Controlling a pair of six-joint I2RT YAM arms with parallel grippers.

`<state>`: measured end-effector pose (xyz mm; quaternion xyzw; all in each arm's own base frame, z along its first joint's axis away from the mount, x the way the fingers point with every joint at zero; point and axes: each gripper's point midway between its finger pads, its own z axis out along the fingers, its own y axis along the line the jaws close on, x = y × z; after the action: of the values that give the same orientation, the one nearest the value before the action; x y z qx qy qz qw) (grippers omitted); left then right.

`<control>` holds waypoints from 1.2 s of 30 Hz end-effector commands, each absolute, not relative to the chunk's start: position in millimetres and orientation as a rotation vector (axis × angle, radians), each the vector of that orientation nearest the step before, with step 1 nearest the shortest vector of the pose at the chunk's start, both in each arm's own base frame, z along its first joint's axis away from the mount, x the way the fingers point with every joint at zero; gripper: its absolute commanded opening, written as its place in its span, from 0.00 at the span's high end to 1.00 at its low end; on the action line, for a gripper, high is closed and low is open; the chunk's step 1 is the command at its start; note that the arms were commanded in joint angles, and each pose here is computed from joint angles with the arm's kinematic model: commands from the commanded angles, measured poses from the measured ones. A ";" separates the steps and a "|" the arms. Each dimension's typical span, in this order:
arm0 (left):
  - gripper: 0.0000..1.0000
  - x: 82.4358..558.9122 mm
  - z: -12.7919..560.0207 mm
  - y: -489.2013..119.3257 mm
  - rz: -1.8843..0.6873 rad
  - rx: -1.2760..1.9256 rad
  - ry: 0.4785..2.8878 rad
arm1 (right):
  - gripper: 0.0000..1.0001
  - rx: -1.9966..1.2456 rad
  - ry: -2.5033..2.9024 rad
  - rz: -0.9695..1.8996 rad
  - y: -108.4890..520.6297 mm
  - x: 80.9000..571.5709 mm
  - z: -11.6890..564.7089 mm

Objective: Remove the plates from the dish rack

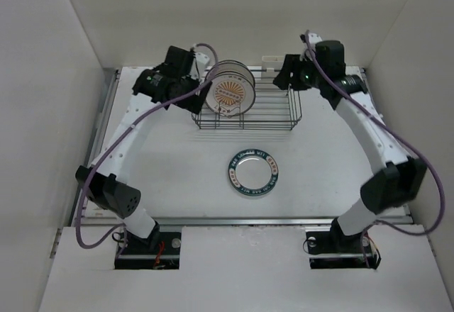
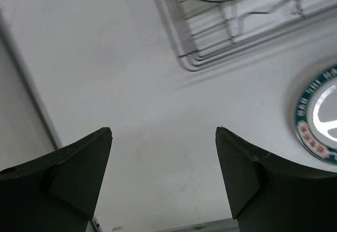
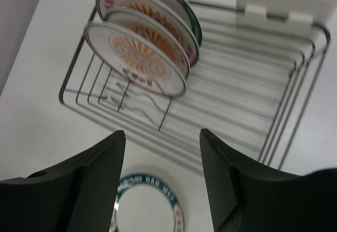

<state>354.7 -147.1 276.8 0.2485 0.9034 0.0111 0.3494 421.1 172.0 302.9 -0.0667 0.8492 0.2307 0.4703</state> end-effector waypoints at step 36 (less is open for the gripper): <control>0.23 357.4 255.4 -13.2 0.434 0.115 2.452 | 1.00 -0.639 1.663 0.420 267.7 515.5 347.7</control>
<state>361.6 -13.8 246.3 0.0563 0.9353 0.1737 0.3032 530.3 275.5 212.3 -0.3006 0.7994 0.1852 0.4861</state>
